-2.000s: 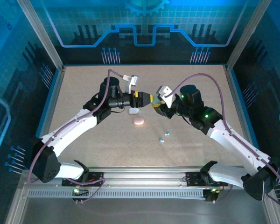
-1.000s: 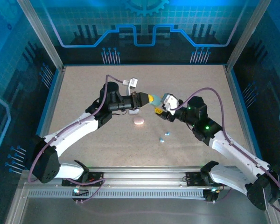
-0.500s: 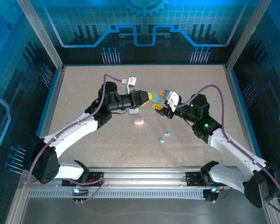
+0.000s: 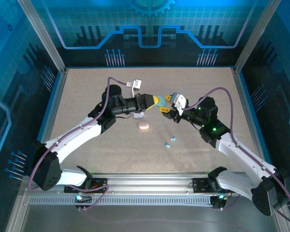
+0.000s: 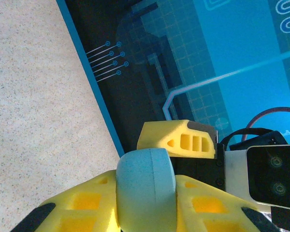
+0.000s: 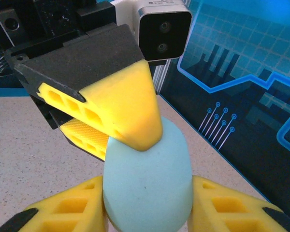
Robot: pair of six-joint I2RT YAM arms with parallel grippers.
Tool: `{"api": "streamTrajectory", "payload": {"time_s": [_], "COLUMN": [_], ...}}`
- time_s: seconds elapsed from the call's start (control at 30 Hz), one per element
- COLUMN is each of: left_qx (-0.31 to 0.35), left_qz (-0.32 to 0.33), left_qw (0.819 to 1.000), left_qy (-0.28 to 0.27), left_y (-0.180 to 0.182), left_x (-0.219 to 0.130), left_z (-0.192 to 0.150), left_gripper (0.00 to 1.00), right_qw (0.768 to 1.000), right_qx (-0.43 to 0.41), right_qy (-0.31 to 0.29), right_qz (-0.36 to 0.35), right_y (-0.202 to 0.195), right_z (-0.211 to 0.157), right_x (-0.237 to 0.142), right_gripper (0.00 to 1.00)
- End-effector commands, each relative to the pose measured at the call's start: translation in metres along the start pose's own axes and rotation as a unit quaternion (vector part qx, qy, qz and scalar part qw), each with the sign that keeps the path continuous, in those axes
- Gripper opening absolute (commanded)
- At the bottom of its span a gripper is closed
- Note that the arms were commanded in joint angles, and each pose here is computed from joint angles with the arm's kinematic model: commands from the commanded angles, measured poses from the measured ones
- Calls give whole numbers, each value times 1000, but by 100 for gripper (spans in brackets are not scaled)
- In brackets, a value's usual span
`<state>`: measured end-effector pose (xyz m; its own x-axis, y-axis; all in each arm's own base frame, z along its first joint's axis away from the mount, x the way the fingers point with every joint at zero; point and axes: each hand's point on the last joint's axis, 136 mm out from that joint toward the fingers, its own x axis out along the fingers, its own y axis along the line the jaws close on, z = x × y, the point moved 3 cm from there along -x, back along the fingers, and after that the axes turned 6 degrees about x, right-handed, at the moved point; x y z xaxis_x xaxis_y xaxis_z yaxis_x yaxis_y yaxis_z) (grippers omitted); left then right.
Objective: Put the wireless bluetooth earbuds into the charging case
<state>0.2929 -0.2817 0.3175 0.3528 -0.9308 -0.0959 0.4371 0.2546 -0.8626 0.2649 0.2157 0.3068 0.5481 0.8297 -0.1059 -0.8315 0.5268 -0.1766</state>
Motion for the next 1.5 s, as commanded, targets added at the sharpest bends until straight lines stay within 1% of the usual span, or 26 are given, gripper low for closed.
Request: {"api": "streamTrajectory", "payload": {"time_s": [0.0, 0.07, 0.33, 0.4, 0.47, 0.53, 0.77, 0.83, 0.9, 1.07, 1.3, 1.4, 1.47], "left_qx": [24, 26, 28, 28, 29, 29, 27, 27, 27, 27, 28, 30, 32], "left_qz": [-23, -22, -22, -21, -22, -22, -22, -21, -22, -22, -24, -27, -28], "left_qw": [999, 999, 999, 999, 999, 999, 999, 999, 999, 999, 999, 999, 999], "left_qy": [-10, -12, -11, -11, -11, -10, -8, -8, -6, -6, -5, -5, -5], "left_y": [-19, -19, -19, -19, -20, -20, -19, -18, -18, -18, -19, -21, -21], "left_x": [-7, -8, -8, -9, -9, -9, -8, -8, -8, -7, -8, -8, -8], "left_z": [4, 4, 4, 4, 4, 4, 3, 3, 2, 2, 2, 3, 3], "left_gripper": [21, 21, 21, 21, 21, 21, 22, 22, 22, 22, 22, 22, 22], "right_qw": [1000, 1000, 1000, 1000, 1000, 1000, 1000, 1000, 999, 999, 999, 999, 1000], "right_qx": [-2, -2, -2, -2, -2, -2, 4, 7, 4, 5, 4, 3, 11], "right_qy": [-4, -1, 3, 4, 1, -6, -28, -29, -42, -46, -31, -34, -21], "right_qz": [-2, -2, -8, -8, -8, -8, -5, -4, -4, 4, 6, 8, 12], "right_y": [-5, -5, -7, -8, -8, -7, -8, -8, -9, -7, -8, -8, -6], "right_z": [8, 6, 5, 5, 6, 9, 22, 22, 27, 29, 24, 26, 20], "right_x": [-3, -3, -4, -4, -5, -6, -6, -6, -6, -4, 0, -1, 0], "right_gripper": [42, 47, 49, 48, 43, 42, 52, 51, 52, 53, 49, 42, 41]}}
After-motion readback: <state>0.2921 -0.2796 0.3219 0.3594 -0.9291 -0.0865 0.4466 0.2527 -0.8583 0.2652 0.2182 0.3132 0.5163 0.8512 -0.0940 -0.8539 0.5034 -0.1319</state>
